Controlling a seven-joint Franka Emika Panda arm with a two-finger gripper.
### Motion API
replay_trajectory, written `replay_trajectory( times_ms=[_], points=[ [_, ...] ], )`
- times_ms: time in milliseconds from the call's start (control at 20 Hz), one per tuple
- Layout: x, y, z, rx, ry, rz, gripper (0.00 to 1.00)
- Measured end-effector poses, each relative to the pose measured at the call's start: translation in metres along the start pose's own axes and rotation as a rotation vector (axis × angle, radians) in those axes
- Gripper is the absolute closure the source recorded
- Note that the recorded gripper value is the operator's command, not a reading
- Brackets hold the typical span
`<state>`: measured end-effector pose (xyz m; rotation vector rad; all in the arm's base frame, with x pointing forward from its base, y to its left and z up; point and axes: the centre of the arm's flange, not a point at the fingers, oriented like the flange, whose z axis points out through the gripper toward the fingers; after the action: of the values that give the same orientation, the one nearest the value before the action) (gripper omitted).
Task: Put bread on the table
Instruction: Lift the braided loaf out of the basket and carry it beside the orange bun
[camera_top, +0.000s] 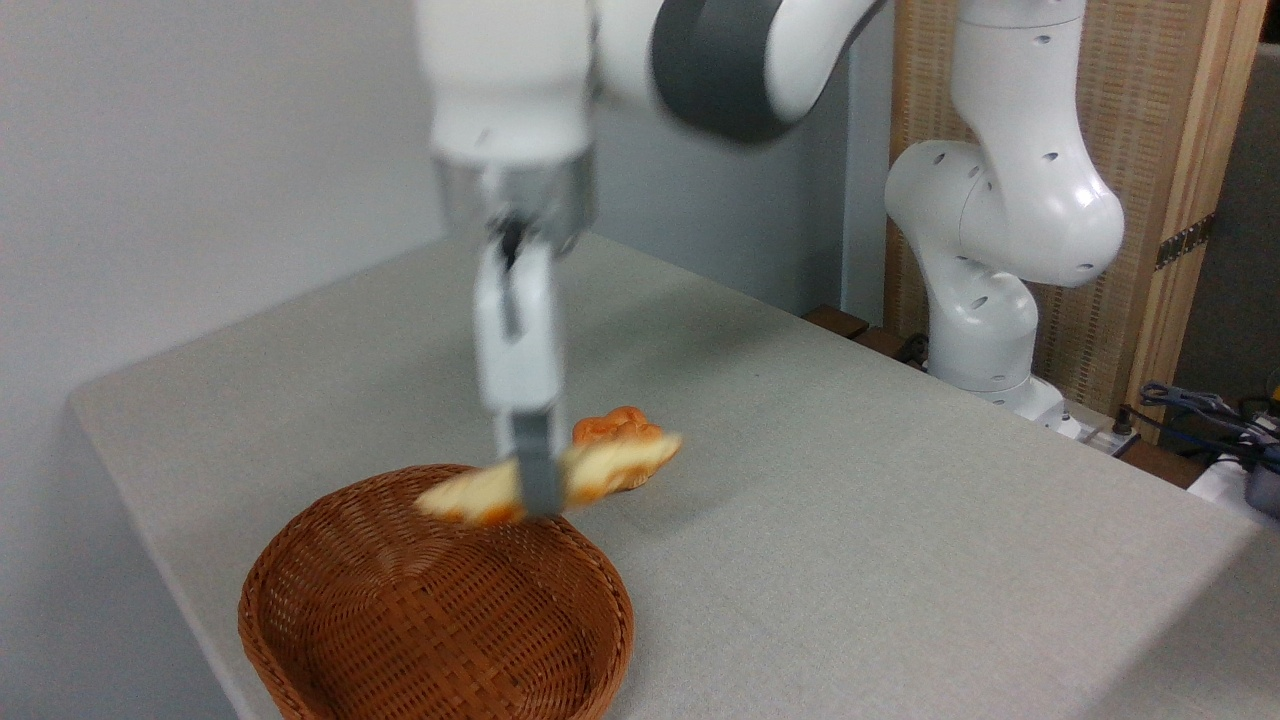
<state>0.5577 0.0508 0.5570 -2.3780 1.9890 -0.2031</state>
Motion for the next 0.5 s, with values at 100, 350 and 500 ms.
replay_trajectory(
  times_ms=[100,350,500],
  points=[
    [-0.007,0.024,-0.027,-0.041,0.009,-0.120,0.59],
    [0.042,0.053,-0.007,-0.142,-0.022,-0.424,0.15],
    [0.066,0.063,0.017,-0.188,-0.056,-0.514,0.00]
  ],
)
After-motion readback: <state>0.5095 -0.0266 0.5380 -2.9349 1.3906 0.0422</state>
